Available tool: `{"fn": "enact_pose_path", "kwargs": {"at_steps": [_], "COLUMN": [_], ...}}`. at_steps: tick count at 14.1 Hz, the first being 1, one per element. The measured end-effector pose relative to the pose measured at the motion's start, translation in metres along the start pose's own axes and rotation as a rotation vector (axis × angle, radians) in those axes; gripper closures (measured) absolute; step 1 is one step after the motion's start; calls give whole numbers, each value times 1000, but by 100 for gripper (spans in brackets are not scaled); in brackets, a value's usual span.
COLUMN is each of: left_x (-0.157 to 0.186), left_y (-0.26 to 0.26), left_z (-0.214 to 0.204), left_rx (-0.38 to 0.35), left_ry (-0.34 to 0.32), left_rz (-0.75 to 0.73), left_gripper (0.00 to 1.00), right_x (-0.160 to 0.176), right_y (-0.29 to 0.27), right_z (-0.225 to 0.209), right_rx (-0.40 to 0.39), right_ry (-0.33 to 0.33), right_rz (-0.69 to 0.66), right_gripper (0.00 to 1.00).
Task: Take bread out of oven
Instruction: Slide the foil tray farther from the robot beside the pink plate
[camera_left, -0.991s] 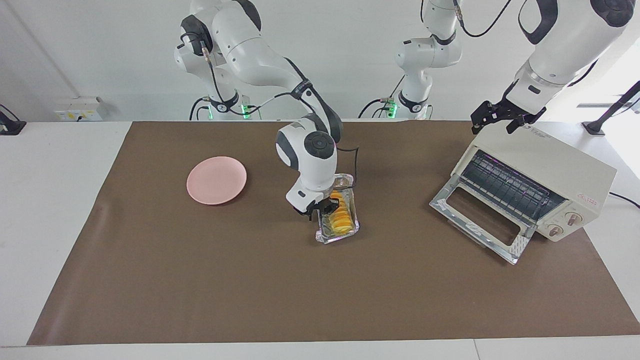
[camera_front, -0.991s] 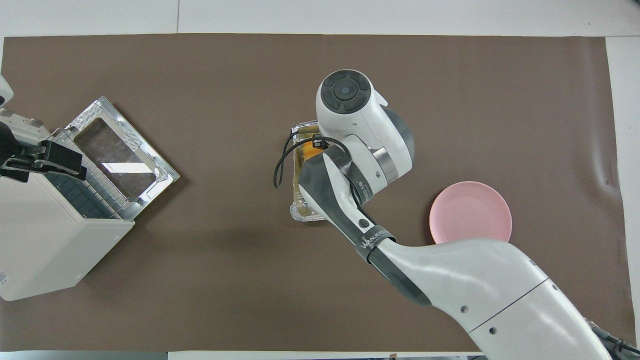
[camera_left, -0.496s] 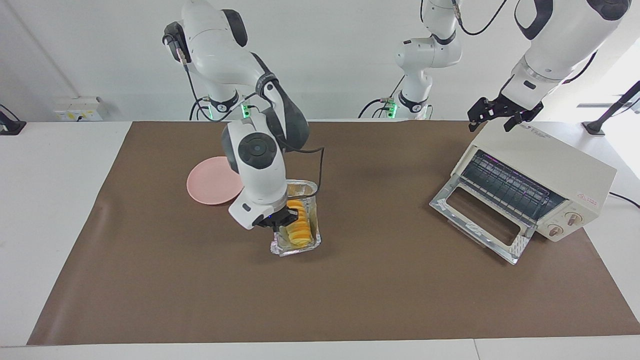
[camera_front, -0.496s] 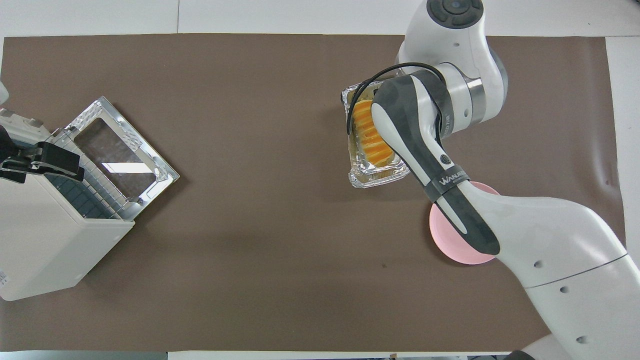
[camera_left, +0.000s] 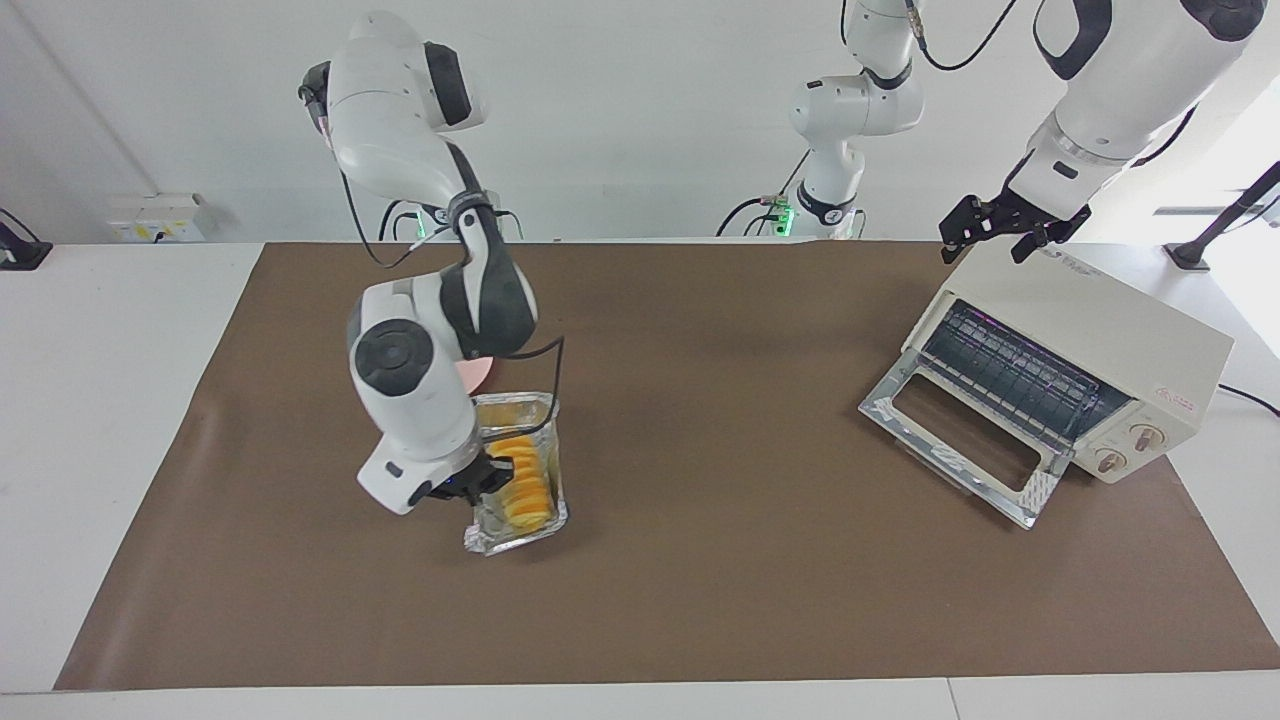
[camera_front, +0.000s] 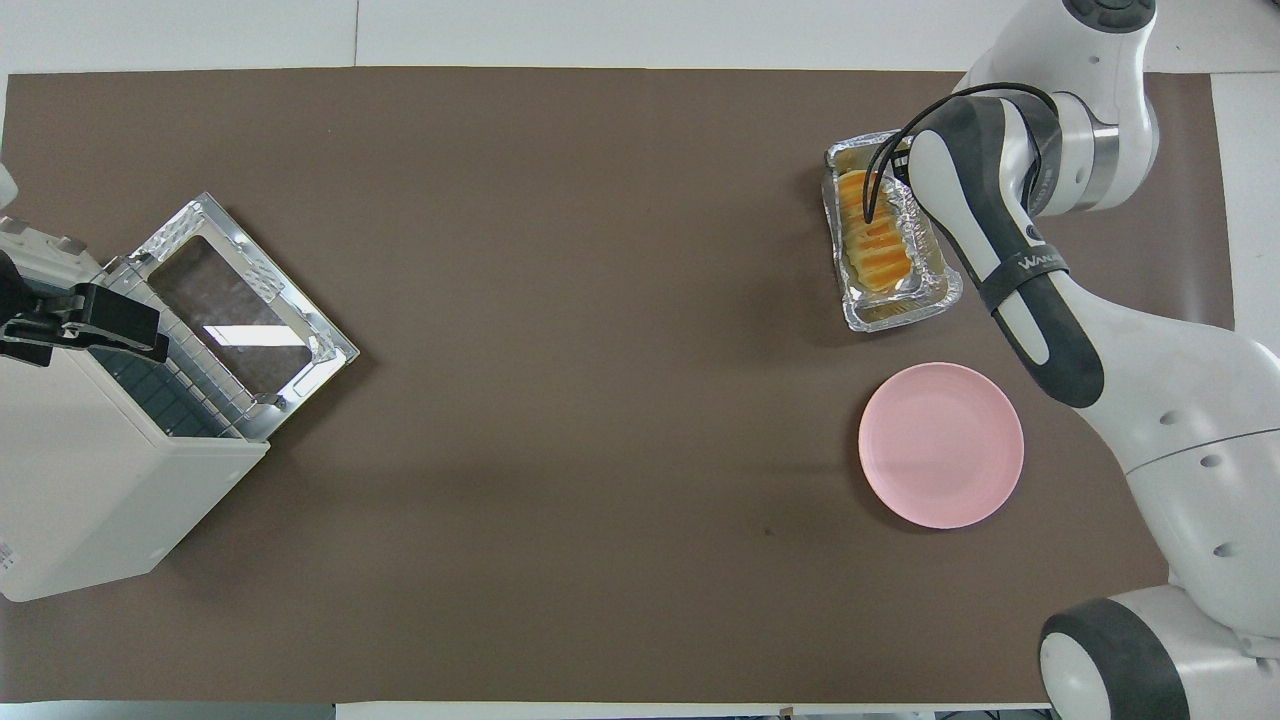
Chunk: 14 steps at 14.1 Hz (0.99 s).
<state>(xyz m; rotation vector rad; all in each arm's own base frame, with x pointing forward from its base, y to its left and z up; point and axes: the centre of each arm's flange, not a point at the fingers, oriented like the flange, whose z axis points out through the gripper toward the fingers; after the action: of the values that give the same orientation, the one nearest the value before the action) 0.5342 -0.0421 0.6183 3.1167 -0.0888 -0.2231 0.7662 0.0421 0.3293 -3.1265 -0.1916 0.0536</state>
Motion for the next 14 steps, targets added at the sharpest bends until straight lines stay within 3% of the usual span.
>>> {"fn": "enact_pose_path", "kwargs": {"at_steps": [4, 5, 10, 14], "left_x": [0, 0, 0, 0], "left_y": [0, 0, 0, 0], "left_z": [0, 0, 0, 0], "left_rx": [0, 0, 0, 0], "left_ry": [0, 0, 0, 0], "left_rz": [0, 0, 0, 0], "left_gripper": [0, 0, 0, 0], "right_x": [6, 6, -7, -8], "right_y": [4, -1, -28, -61], "right_z": [0, -3, -45, -53], "right_rx": [2, 2, 4, -17], "right_ry": [13, 13, -50, -22], "right_rz": [-23, -29, -52, -59], "right_gripper": [98, 93, 41, 1]}}
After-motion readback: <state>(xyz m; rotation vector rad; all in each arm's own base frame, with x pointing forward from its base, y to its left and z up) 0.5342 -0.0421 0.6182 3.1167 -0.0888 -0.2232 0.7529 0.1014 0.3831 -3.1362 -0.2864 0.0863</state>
